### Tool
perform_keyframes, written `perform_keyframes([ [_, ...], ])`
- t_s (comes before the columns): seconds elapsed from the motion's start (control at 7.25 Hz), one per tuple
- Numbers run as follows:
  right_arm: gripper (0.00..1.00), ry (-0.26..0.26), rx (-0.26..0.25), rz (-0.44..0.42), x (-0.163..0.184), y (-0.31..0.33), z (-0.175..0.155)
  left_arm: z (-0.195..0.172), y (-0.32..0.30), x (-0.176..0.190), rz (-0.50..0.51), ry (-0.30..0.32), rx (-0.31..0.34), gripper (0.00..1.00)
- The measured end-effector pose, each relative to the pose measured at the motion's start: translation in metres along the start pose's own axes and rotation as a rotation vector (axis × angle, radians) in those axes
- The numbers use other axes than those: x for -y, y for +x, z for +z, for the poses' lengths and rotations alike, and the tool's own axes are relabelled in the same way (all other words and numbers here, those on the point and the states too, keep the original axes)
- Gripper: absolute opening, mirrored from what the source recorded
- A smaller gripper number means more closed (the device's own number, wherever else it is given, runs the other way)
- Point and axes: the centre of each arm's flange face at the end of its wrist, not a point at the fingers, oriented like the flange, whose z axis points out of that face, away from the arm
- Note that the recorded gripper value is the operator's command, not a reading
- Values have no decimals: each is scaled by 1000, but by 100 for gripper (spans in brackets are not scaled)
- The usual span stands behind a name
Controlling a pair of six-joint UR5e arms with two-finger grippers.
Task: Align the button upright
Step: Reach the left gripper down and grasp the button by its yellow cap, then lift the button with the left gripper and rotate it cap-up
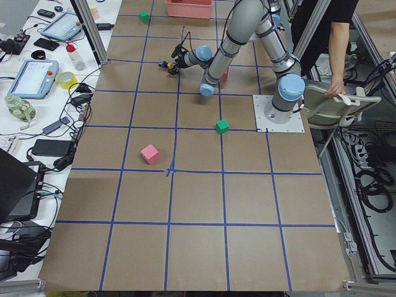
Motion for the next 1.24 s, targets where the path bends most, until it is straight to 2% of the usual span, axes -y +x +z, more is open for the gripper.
perform_keyframes([
  [0.14, 100, 4, 16, -6, -3, -5, -3, 3, 0, 0, 2, 3, -4, 73],
  [0.28, 100, 7, 23, -9, -5, -7, -5, 5, 0, 2, 5, 9, -10, 58],
  [0.41, 100, 7, 25, -10, -5, -7, -5, 7, 0, 5, 7, 15, -16, 41],
  [0.55, 100, 8, 26, -10, -6, -8, -6, 8, 0, 7, 9, 19, -17, 12],
  [0.69, 100, 7, 25, -10, -6, -8, -5, 8, 0, 8, 10, 22, -17, 0],
  [1.1, 100, 0, 16, -11, -7, -7, -3, -5, 3, 35, -3, 43, -11, 0],
  [1.24, 100, 0, 13, -12, -8, -6, -3, -10, 5, 54, -53, 12, -13, 0],
])
